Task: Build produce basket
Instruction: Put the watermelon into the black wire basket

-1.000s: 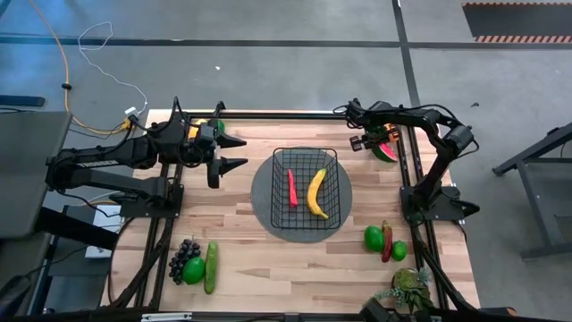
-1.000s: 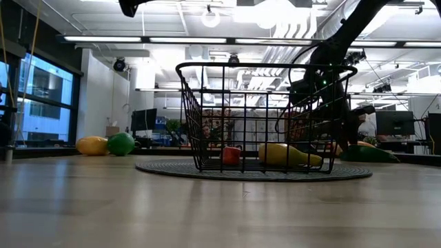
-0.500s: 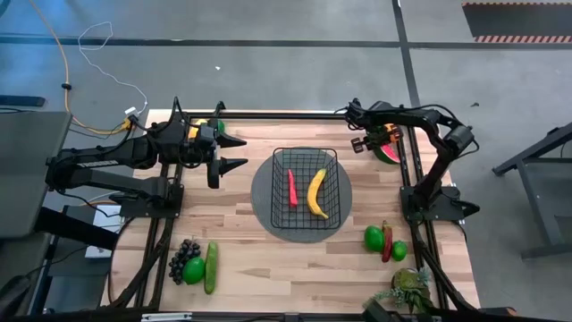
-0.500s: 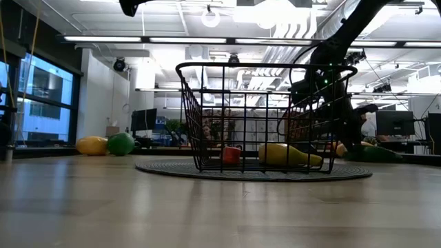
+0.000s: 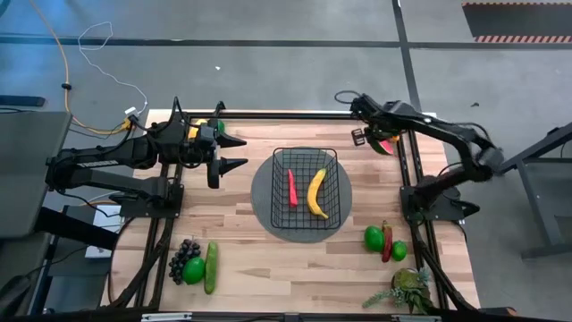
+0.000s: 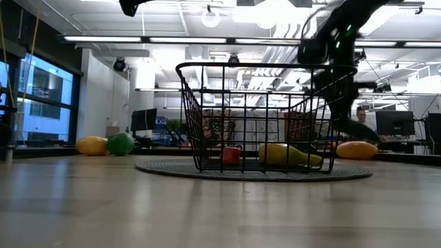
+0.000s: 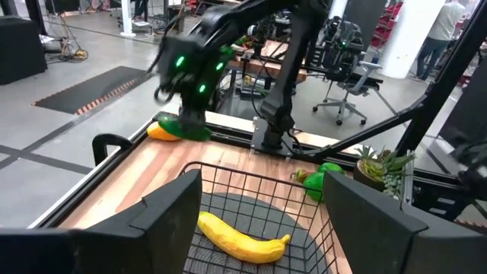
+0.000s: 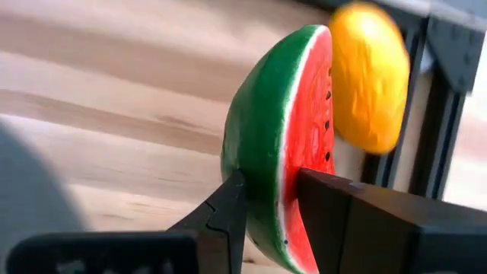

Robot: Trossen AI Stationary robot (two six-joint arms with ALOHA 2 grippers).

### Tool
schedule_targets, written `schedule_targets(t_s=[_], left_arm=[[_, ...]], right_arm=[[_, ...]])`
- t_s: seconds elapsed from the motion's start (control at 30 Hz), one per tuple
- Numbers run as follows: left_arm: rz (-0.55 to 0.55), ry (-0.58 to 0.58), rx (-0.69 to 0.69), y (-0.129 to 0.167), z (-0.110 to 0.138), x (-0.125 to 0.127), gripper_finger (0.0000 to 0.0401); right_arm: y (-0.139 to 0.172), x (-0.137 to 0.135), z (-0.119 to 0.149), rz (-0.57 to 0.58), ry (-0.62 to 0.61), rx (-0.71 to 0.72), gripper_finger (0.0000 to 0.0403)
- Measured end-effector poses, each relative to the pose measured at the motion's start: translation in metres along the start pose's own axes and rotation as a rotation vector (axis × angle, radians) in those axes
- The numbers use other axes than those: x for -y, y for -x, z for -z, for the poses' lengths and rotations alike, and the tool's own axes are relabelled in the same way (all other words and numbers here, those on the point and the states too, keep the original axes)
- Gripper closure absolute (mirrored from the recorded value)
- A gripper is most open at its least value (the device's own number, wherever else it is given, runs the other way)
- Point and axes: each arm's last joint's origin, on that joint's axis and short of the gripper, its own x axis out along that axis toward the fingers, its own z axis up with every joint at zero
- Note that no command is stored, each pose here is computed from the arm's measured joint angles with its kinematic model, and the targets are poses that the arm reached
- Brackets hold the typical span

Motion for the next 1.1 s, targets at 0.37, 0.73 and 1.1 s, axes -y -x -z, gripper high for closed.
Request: schedule_targets(t_s=[0.37,0.73,1.1], left_arm=[[-0.045,0.0,0.008,0.0,0.0,-0.001,0.0137],[-0.05,0.006,0.073,0.0,-0.006,-0.001,0.0137],[0.022,0.053,0.111,0.001,-0.011,0.002,0.0137]], right_arm=[[0.119,0.013,0.033,-0.634,-0.067,0.482,0.0317],[0.182,-0.01,0.059,-1.192,0.158,0.702,0.0317],[0.191,-0.064,0.087,-1.374,0.363,0.643,0.0317]])
